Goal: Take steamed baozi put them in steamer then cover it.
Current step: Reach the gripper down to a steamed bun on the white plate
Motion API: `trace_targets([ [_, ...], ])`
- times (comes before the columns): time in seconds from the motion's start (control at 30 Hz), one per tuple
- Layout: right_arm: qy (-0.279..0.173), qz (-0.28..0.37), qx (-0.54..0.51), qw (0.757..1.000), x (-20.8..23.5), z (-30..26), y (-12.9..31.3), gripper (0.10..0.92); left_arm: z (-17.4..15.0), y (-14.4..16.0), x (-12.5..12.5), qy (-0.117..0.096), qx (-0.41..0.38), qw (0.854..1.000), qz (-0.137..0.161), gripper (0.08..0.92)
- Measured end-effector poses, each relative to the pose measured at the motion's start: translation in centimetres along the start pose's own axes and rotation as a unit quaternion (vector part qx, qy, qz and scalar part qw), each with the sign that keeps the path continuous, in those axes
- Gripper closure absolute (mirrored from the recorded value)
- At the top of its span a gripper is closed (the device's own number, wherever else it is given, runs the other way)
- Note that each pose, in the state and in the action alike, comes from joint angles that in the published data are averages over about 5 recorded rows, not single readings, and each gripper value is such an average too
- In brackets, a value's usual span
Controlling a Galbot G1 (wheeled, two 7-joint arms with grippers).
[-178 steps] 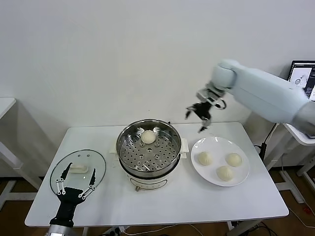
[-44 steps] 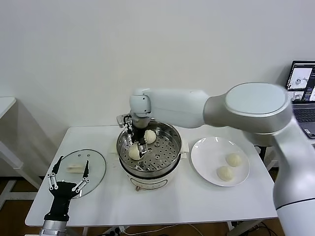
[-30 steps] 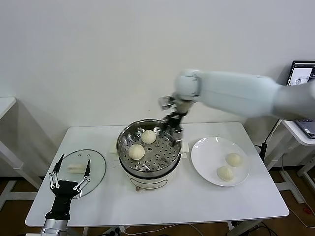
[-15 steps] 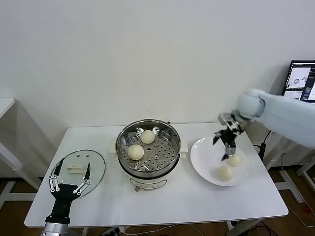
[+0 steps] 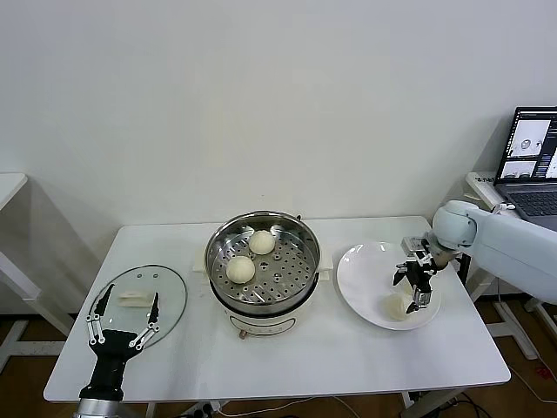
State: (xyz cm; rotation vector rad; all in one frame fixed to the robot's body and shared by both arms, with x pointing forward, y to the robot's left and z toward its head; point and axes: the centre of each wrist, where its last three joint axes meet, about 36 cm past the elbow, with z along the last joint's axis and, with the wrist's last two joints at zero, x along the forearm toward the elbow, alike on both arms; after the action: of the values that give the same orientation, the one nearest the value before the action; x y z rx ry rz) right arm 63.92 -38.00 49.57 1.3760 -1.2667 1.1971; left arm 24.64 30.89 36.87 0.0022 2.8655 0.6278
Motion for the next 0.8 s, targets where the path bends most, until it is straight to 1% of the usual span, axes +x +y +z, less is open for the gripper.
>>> trace_targets([
  [0.23, 0.002, 0.003, -0.005, 1.000, -1.5, 0.0, -0.3, 0.206, 0.1, 0.0, 0.2, 0.003, 0.000, 1.000, 0.002, 0.177],
  [0.3, 0.003, 0.003, -0.005, 1.000, -1.8, -0.1, -0.4, 0.224, 0.2, 0.0, 0.3, 0.004, -0.001, 1.000, 0.003, 0.177],
  [0.47, 0.004, -0.001, -0.004, 1.000, -2.2, -0.3, -0.6, 0.307, 0.2, -0.1, 0.4, 0.004, 0.000, 1.000, 0.004, 0.177],
  [0.57, 0.006, -0.004, -0.005, 1.000, -2.4, -0.3, -0.6, 0.342, 0.2, -0.2, 0.5, 0.004, 0.000, 1.000, 0.004, 0.177],
  [0.8, 0.004, -0.005, -0.002, 1.000, -2.2, -0.6, -0.9, 0.376, 0.2, -0.1, 0.5, 0.003, -0.001, 1.000, 0.004, 0.177],
])
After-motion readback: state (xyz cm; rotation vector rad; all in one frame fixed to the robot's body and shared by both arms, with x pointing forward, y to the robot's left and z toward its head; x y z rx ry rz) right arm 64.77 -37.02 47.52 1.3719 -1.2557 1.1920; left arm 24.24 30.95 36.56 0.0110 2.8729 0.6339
